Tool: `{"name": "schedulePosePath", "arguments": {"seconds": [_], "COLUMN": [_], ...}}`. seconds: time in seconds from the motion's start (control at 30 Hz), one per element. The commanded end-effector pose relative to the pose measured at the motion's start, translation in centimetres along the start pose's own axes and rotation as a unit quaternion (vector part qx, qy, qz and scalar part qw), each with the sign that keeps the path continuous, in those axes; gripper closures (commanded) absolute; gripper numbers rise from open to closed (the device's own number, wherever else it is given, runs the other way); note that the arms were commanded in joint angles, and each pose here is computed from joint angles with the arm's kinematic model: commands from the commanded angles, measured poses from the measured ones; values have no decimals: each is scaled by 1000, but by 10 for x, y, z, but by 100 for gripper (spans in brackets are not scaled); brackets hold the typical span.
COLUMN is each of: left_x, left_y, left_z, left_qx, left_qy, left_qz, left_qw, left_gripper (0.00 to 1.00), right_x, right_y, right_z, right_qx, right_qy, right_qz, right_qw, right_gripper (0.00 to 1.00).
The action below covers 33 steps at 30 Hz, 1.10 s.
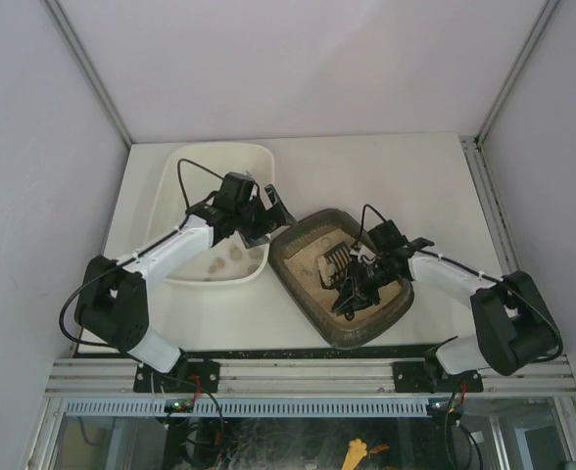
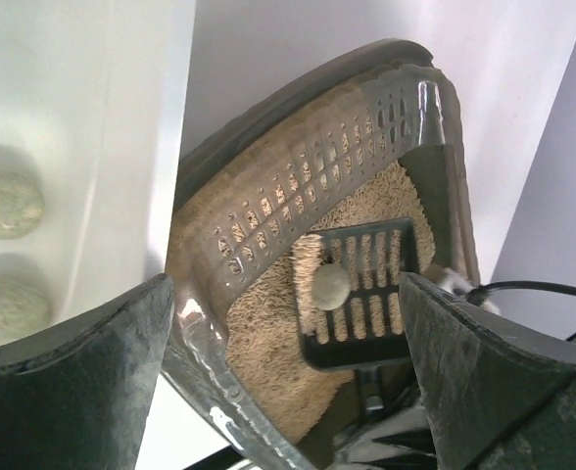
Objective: Clean the litter box
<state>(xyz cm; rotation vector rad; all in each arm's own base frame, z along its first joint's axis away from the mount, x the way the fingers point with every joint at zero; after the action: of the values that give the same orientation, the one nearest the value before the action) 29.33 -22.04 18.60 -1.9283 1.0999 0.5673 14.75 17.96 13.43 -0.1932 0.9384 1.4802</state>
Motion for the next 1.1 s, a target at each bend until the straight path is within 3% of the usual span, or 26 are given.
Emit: {"name": "schedulePosePath", "arguments": {"seconds": [0.0,0.3,0.53,0.7,0.87,1.0,1.07], "left_x": [-41,-96,-129,-149,-163,-167,-168], "left_y": [-32,-73,-93,-99,-98,-94,-92], "left_z": [-23,-33,-26,-16,0,10,14], "left_qx": [115,219,311,319,301,287,284], "left_qy": [21,8,-44,-77,-109,-125,-130], "left_qz": [-53,-124,-177,-172,-168,-154,-148], "left_qw": [992,968,933,929,932,937,938], "left_gripper": [0,0,0,0,0,0,0], "right_x": [-11,-24,-26,-36,-24,-38,-34], "right_y": [6,19,33,31,43,31,28], "right_z": [3,4,3,1,-4,-12,-18], "right_qx": [-53,-176,-270,-262,-287,-245,-226], "right_qy": [-22,-105,-196,-275,-255,-307,-301], "right_qz": [-40,-149,-178,-196,-161,-202,-200], "right_qw": [998,967,926,904,909,897,905], "right_gripper": [100,100,100,100,100,100,100]}}
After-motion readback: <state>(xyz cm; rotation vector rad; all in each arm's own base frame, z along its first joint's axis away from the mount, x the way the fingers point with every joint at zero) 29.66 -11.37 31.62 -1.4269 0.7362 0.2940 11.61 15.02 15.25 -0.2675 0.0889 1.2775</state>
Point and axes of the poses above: each gripper's point midway between its finger pads, its own x axis out along the fingers, its own z axis along the line the jaws close on, y = z × x, the point moved 7 cm from there along -x, back along the fingers, and after that the axes turned 14 degrees about x, right-handed, at the moved point
